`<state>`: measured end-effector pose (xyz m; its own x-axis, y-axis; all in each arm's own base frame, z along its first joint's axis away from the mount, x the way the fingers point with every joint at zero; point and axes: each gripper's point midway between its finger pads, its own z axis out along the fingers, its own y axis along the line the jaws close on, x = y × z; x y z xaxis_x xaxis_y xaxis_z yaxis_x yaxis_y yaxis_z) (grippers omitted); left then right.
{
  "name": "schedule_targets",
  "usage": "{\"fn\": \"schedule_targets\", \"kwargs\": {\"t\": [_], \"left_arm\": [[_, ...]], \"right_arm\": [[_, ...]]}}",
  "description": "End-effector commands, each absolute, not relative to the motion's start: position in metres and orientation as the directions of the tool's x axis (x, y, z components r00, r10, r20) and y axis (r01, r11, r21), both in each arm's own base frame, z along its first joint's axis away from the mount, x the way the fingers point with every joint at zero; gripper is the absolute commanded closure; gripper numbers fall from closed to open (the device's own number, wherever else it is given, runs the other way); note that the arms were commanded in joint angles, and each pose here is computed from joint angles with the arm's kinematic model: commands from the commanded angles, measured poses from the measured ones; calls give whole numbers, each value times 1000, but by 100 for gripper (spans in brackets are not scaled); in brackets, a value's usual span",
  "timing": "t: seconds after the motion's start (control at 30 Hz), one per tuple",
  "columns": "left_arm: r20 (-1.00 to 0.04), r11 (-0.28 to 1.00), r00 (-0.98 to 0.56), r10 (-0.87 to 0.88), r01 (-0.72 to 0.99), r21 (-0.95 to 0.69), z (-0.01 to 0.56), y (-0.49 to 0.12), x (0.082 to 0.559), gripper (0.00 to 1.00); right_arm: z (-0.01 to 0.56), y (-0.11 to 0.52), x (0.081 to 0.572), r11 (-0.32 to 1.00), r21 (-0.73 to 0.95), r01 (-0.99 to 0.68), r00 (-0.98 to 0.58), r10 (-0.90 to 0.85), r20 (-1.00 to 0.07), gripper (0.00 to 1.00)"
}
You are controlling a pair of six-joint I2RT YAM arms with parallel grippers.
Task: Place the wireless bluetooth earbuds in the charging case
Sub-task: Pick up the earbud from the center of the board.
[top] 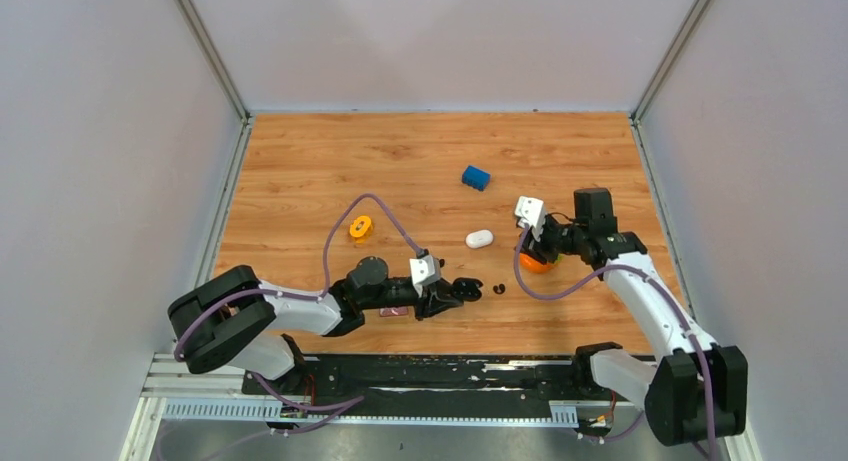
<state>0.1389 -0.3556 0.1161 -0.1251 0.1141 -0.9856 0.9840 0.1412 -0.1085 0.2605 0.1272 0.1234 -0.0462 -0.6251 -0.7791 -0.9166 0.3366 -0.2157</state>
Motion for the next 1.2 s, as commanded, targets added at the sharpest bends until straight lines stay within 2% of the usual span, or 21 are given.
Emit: {"fn": "schedule_targets", "kwargs": {"t": [0.0,0.07,0.17,0.23,0.57,0.93,1.17], "left_arm": [[-983,140,-142,-117,977,-157,163,-351,152,100],[-973,135,-168,-158,972,-190,167,-347,155,100],[-963,135,-185,-196,968,-213,172,-343,159,100],[-960,134,-192,-205,966,-221,173,-343,161,100],[-958,141,-194,-213,964,-226,174,-342,163,100],[-961,156,-185,-207,963,-219,173,-340,164,100],[-962,157,-184,-202,963,-218,173,-340,164,100]], "right_arm": [[133,151,264,254,-169,-952,8,-532,-847,67],[127,153,248,164,-195,-967,77,-541,-837,67],[127,158,238,116,-277,-954,174,-541,-823,66],[123,161,232,72,-347,-935,242,-584,-775,65],[80,173,214,-147,-447,-882,386,-769,-509,71],[46,166,206,-191,-419,-888,380,-818,-431,78],[36,168,204,-192,-405,-894,376,-815,-442,79]]}}
